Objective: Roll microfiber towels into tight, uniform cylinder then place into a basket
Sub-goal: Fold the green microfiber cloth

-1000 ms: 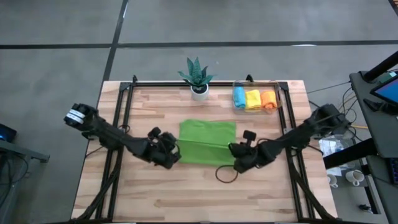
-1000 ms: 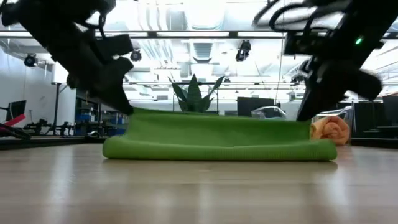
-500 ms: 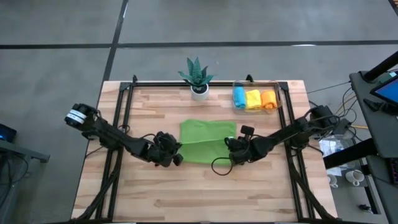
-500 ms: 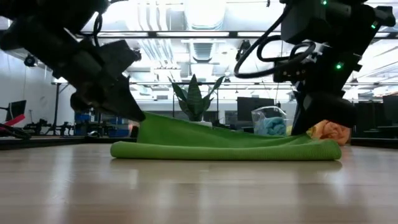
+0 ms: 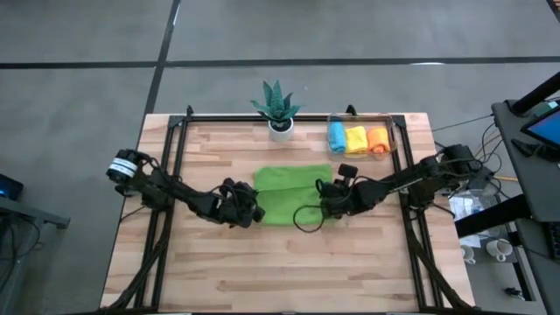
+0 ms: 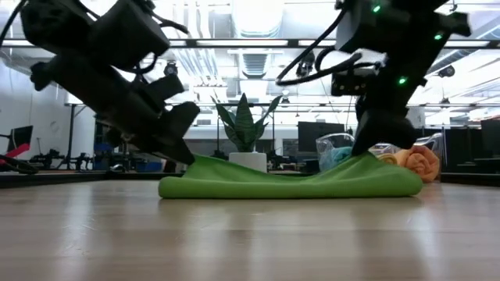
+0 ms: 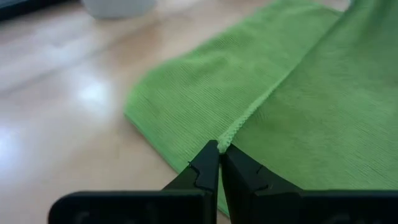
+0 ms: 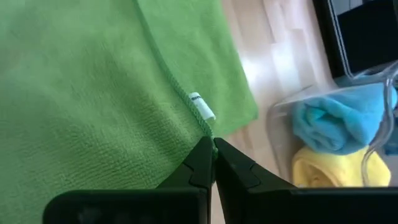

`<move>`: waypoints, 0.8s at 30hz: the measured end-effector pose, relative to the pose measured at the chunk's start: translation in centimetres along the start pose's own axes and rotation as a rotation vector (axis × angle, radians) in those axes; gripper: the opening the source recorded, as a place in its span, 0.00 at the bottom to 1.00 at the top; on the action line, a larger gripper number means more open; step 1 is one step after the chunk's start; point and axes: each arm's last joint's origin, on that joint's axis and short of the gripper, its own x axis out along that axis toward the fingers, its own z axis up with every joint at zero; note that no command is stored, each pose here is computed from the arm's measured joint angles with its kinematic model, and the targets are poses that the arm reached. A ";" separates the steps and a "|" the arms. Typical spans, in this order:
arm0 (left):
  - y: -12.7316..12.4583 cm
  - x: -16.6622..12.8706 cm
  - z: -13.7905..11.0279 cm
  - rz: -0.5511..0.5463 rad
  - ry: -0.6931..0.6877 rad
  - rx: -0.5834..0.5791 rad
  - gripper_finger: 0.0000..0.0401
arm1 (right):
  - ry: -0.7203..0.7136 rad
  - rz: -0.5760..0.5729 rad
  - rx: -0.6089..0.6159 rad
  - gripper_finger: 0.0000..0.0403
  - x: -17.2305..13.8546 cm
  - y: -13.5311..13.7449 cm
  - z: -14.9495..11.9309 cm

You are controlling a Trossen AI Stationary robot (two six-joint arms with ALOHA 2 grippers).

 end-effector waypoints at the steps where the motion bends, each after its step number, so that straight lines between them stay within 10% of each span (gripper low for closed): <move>1: 0.2 0.2 0.1 0.017 -0.011 0.011 0.00 | 0.007 -0.005 -0.001 0.02 0.2 -0.3 0.1; 24: 3.2 4.2 0.3 0.313 -0.101 0.022 0.00 | 0.009 -0.125 0.159 0.02 4.2 -5.4 1.9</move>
